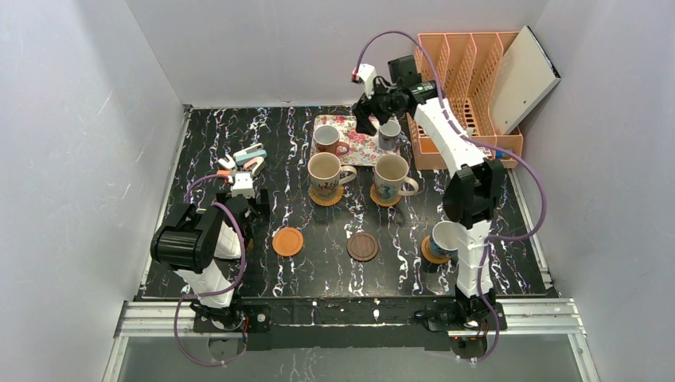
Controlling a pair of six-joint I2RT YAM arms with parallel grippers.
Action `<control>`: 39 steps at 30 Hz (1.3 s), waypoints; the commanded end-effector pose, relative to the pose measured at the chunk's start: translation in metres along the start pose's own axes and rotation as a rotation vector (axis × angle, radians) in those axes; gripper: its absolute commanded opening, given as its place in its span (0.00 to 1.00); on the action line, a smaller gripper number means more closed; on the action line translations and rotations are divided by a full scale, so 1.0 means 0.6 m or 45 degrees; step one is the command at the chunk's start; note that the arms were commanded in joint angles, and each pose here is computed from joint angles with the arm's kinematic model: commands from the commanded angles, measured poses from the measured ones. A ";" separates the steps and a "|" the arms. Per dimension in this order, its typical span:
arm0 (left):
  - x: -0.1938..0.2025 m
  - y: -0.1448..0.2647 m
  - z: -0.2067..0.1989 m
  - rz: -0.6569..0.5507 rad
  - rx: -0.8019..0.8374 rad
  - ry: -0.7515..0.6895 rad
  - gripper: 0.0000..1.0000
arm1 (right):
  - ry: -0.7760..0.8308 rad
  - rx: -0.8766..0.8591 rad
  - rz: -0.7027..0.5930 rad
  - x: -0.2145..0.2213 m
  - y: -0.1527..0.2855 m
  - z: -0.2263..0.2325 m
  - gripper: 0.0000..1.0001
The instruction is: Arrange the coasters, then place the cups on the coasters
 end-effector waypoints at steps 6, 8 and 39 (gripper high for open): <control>-0.013 -0.007 0.003 -0.043 -0.035 0.019 0.98 | -0.011 -0.087 -0.023 0.007 -0.098 0.019 0.93; -0.012 -0.007 0.000 -0.036 -0.011 0.009 0.98 | -0.022 -0.104 -0.016 0.014 -0.112 0.020 0.93; -0.054 -0.018 -0.024 0.053 0.086 -0.051 0.98 | 0.014 -0.261 0.025 0.049 -0.218 0.075 0.48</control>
Point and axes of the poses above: each gripper's point midway between its finger pads, its own y axis back along the fingers, its own z axis along the line the jaws close on, x = y × z, the point moved 7 cm from there along y, back along the fingers, and after that the axes turned 12 degrees about y, right-handed, at the moved point
